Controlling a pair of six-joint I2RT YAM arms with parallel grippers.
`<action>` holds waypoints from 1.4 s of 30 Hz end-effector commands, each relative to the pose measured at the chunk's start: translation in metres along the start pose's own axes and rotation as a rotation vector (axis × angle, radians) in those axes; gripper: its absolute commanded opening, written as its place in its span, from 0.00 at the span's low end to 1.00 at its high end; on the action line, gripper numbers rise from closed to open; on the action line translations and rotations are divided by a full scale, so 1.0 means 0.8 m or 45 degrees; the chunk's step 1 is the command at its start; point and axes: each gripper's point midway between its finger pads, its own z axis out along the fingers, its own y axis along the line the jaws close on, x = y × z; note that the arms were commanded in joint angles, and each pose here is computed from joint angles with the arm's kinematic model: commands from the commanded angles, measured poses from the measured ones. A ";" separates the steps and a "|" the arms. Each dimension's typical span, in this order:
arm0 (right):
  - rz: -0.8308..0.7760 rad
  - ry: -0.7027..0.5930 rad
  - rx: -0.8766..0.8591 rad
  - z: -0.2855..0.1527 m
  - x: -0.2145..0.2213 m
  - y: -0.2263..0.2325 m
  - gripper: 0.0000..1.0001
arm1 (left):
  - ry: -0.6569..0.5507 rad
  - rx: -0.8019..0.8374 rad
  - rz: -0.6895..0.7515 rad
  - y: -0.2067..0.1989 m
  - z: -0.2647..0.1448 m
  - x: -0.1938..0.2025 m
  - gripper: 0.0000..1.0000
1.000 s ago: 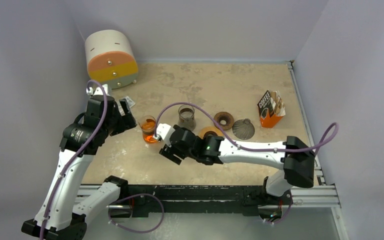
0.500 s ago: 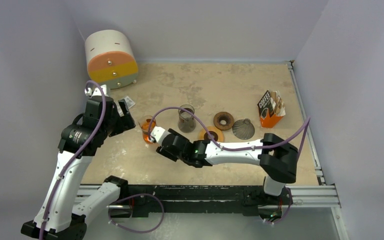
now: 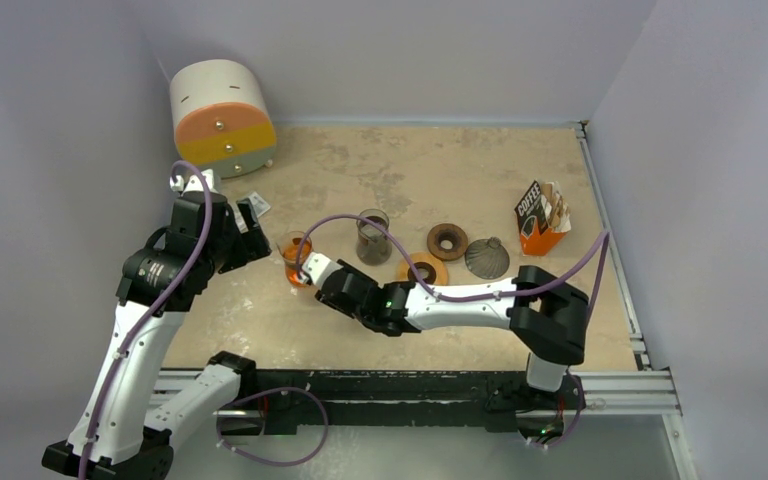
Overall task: Place the coffee filter in the dripper
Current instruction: Pick up the coffee dripper from the center of the board.
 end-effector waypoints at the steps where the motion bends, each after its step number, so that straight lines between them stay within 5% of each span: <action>1: 0.030 -0.014 0.071 0.005 -0.006 -0.009 0.46 | -0.032 0.019 0.011 -0.002 -0.007 -0.010 0.81; 13: 0.000 0.032 0.167 0.017 0.011 -0.018 0.33 | -0.026 0.023 0.003 -0.002 -0.005 -0.007 0.81; 22: 0.028 0.028 0.198 0.012 0.009 -0.024 0.01 | -0.030 0.022 0.004 -0.002 -0.005 -0.007 0.81; 42: 0.165 0.118 0.028 -0.102 0.027 -0.046 0.00 | 0.005 0.087 0.010 -0.019 0.006 -0.003 0.80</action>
